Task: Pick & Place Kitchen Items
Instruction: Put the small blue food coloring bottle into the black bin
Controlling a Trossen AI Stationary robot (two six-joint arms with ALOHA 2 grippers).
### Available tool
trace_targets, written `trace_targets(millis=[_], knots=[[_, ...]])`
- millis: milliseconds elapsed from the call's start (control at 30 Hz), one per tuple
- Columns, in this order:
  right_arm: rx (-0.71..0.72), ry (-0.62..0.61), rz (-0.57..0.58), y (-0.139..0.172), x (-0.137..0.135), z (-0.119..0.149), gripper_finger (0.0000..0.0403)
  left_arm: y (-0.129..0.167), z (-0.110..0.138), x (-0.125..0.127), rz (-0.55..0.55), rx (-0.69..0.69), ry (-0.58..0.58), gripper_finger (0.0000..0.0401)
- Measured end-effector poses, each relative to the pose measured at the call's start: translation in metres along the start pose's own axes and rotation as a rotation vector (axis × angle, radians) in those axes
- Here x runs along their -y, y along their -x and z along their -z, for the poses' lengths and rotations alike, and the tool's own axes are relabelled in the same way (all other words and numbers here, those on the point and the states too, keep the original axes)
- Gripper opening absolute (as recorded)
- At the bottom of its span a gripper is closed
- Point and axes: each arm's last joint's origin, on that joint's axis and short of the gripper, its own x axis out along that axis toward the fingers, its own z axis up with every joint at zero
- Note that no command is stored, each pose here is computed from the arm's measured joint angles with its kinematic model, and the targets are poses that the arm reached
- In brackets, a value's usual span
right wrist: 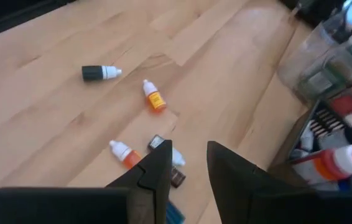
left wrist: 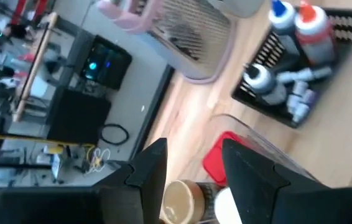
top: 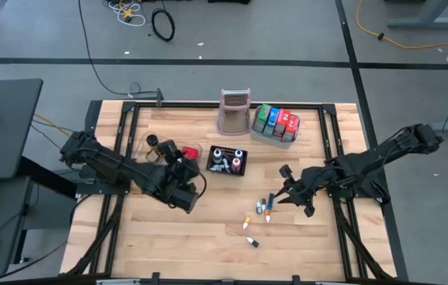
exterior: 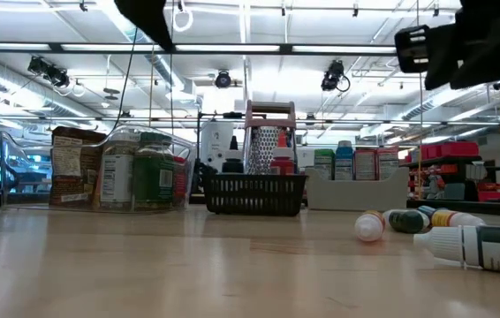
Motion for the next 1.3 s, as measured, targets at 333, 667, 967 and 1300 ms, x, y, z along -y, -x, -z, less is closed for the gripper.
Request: trace_targets(millis=[333,667,967,1300], knots=[[0.149,0.088,0.071,0.001,0.006,-0.013,0.0112,-0.028,0.05,0.02,0.421,0.099,-0.021,0.0134],[0.293,-0.002,0.122,0.004,0.011,-0.027,0.0112,-0.042,0.081,0.004,0.547,0.418,0.202,0.0108],[0.311,-0.032,0.124,0.003,0.012,-0.028,0.0112,-0.044,0.086,0.005,0.574,0.423,0.268,0.0111],[0.3,-0.036,0.119,0.002,0.011,-0.027,0.0112,-0.044,0.086,0.005,0.548,0.459,0.165,0.011]])
